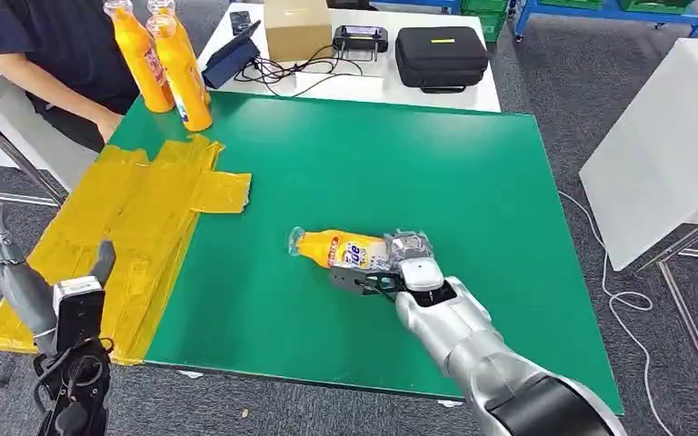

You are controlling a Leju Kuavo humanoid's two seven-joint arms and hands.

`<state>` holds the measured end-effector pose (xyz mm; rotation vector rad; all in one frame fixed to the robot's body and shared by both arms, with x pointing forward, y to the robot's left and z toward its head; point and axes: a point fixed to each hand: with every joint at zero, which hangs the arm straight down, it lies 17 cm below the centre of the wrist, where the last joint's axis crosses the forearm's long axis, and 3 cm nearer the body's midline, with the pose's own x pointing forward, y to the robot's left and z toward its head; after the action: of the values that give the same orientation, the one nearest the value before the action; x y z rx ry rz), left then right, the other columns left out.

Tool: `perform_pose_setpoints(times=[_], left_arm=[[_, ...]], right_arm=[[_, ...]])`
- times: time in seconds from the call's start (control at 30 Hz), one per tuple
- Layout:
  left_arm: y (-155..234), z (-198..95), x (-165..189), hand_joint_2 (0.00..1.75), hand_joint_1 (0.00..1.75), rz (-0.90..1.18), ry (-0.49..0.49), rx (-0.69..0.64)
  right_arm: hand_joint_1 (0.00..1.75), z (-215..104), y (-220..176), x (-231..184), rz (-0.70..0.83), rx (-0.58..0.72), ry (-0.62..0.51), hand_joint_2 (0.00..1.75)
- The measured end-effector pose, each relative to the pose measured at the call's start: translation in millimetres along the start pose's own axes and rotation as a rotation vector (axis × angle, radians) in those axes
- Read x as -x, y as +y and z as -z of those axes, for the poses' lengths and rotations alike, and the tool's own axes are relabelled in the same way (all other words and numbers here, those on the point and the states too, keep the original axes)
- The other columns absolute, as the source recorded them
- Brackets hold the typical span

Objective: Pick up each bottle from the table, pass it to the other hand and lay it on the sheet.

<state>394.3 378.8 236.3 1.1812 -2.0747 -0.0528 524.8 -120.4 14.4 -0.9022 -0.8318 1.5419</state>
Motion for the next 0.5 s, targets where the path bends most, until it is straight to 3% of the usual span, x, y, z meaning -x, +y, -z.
perform_pose_setpoints(times=[0.4,0.5], left_arm=[[-13.7,14.9,1.2,1.75,0.00,-0.028,-0.004,-0.008],[-24.9,14.8,8.3,1.75,0.00,-0.086,0.046,0.013]], right_arm=[[1.75,0.8,19.4,12.9,0.046,-0.048,0.020,1.75],[1.75,3.2,11.6,13.4,0.091,-0.024,0.010,1.75]])
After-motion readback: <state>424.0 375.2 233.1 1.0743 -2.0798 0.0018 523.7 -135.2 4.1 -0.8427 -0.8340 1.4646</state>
